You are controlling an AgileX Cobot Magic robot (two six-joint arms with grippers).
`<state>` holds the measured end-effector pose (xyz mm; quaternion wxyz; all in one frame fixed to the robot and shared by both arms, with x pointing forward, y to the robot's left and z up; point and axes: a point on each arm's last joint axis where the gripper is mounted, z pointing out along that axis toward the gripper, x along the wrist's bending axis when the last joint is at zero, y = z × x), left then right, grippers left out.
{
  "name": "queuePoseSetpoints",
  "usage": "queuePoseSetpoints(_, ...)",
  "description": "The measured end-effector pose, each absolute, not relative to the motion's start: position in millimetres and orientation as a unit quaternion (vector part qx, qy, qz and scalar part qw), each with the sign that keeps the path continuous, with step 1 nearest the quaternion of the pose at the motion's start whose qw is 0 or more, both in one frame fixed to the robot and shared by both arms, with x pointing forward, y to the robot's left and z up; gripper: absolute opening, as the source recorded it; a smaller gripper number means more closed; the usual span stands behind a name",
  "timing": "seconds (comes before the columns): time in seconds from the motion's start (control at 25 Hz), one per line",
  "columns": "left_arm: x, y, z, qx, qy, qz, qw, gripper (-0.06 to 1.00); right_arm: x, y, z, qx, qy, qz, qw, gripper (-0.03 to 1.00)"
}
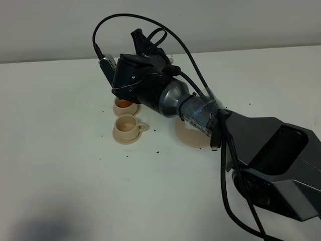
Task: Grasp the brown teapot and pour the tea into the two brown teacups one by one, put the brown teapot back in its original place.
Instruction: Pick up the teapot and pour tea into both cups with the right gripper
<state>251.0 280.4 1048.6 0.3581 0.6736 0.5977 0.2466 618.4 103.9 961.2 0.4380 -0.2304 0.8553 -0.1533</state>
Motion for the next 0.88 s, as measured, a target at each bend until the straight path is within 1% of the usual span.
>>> queuePoseSetpoints(0.88,251.0,280.4,1048.6,0.674,0.598,0.247,0.358,0.25,621.0,104.3,965.0,-0.241,0.840,-0.164,0.458,0.11)
